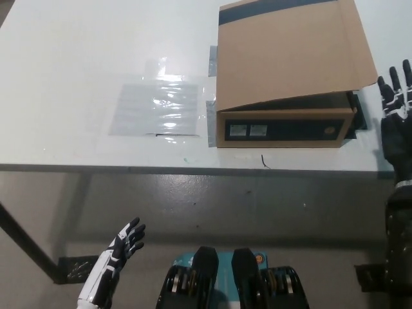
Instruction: A small storage box is placed at the center of the table and the robot uses its right hand to slide under its lid and push it upwards to open it
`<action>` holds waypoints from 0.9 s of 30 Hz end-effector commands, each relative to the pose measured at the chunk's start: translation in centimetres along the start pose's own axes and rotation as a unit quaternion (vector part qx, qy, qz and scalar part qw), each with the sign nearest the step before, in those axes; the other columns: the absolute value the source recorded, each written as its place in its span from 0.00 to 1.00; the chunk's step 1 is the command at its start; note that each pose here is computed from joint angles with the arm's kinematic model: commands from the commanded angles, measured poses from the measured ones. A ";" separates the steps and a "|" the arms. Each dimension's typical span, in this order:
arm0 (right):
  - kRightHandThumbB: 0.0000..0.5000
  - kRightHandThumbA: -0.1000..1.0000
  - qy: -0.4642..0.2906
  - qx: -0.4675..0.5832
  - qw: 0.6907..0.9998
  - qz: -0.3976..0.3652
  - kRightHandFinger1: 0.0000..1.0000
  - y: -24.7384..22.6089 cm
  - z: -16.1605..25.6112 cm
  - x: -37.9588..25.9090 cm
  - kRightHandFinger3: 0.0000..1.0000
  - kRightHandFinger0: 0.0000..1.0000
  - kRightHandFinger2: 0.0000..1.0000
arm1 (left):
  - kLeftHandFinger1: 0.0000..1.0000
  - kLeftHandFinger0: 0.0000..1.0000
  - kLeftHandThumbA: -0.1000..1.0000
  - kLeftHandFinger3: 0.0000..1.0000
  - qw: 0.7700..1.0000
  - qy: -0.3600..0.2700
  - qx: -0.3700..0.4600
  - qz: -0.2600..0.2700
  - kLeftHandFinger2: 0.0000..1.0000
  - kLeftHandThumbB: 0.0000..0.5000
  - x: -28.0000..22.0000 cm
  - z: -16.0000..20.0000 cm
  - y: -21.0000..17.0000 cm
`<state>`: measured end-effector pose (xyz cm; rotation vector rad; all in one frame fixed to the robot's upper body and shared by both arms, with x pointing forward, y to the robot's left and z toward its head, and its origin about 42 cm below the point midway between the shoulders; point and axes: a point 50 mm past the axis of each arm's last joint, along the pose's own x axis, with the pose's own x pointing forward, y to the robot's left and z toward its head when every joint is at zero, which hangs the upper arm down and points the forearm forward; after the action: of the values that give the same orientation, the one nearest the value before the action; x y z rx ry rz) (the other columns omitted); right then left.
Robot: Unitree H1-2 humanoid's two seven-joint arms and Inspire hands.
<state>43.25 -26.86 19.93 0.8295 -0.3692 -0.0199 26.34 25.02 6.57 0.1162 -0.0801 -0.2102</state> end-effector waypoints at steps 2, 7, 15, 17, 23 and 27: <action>0.59 1.00 -0.011 0.027 0.999 0.035 1.00 2.2 0.2 1.6 1.00 1.00 1.00 | 1.00 1.00 1.00 1.00 1.000 -0.030 0.008 -0.007 1.00 0.59 0.5 1.0 0.7; 0.62 1.00 -0.006 0.035 0.999 0.037 1.00 2.9 -0.3 1.4 1.00 1.00 1.00 | 1.00 1.00 1.00 1.00 1.000 -0.029 0.009 -0.008 1.00 0.60 0.5 0.9 0.6; 0.59 1.00 0.003 0.044 0.998 0.038 1.00 3.4 -1.0 1.2 1.00 1.00 1.00 | 1.00 1.00 1.00 1.00 0.999 -0.031 0.008 -0.009 1.00 0.63 0.7 1.0 0.7; 0.59 1.00 0.004 0.046 0.998 0.042 1.00 3.5 -1.0 1.2 1.00 1.00 1.00 | 1.00 1.00 1.00 1.00 0.999 -0.033 0.007 -0.009 1.00 0.61 0.7 0.9 0.7; 0.61 1.00 0.008 0.054 0.998 0.044 1.00 4.3 -1.0 1.3 1.00 1.00 1.00 | 1.00 1.00 1.00 1.00 0.999 -0.031 0.007 -0.010 1.00 0.64 0.7 0.9 0.7; 0.61 1.00 0.008 0.063 0.996 0.055 1.00 5.1 -1.1 1.6 1.00 1.00 1.00 | 1.00 1.00 1.00 1.00 0.999 -0.032 0.006 -0.010 1.00 0.63 0.7 0.9 0.7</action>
<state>43.30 -23.89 19.52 0.9018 -0.3148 0.0255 26.62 24.94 6.74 0.1147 -0.0874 -0.2229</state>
